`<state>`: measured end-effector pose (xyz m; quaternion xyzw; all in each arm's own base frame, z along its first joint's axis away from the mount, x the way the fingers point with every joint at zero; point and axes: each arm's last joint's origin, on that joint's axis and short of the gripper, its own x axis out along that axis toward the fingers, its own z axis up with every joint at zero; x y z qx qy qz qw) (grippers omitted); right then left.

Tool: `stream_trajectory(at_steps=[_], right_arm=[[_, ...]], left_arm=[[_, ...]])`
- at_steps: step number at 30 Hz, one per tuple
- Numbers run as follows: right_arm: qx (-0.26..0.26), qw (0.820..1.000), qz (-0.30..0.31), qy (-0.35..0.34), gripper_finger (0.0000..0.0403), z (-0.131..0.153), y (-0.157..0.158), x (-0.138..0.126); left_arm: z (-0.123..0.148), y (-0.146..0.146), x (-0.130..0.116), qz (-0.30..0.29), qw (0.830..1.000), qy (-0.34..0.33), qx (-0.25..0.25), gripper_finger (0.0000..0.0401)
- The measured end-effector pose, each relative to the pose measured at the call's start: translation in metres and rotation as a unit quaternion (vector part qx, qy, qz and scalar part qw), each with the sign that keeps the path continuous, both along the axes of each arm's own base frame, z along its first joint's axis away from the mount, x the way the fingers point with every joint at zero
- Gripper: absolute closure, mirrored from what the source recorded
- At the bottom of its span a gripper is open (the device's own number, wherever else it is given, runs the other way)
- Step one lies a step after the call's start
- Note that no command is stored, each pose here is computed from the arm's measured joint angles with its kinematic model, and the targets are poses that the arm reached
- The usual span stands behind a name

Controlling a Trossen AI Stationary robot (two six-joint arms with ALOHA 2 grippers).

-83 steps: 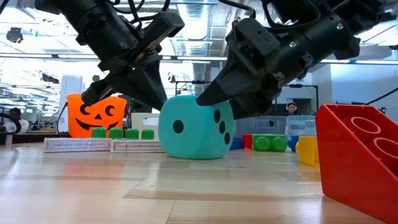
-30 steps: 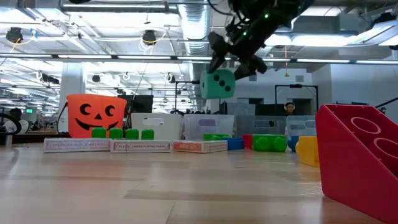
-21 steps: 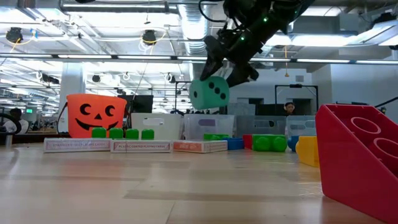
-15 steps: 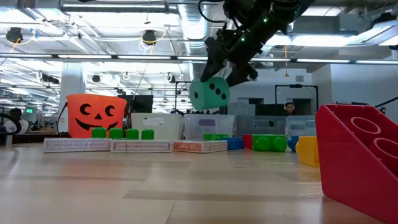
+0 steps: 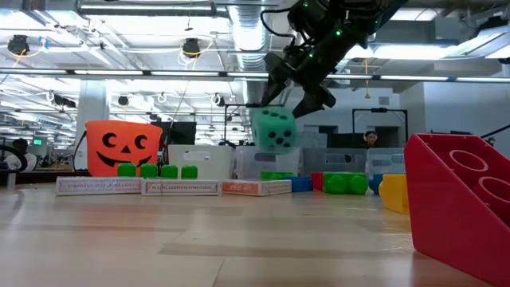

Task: Pick & Place Toys
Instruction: Put the blue dice into the left transparent bin

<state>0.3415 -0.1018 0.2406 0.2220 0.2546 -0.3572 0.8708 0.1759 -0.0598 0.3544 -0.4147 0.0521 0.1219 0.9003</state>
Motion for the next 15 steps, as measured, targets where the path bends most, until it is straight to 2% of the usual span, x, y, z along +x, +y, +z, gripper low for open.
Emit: stream_trajectory(at_steps=[9, 15], right_arm=[[0.015, 0.999, -0.029, -0.013, 0.0004, 0.000, -0.010, -0.003], [0.029, 0.999, -0.004, -0.024, 0.0004, 0.014, -0.006, 0.001]], left_arm=[[0.000, 0.000, 0.000, 0.000, 1.000, 0.000, 0.000, 0.0401], [0.000, 0.000, 0.000, 0.000, 1.000, 0.000, 0.000, 0.0401]])
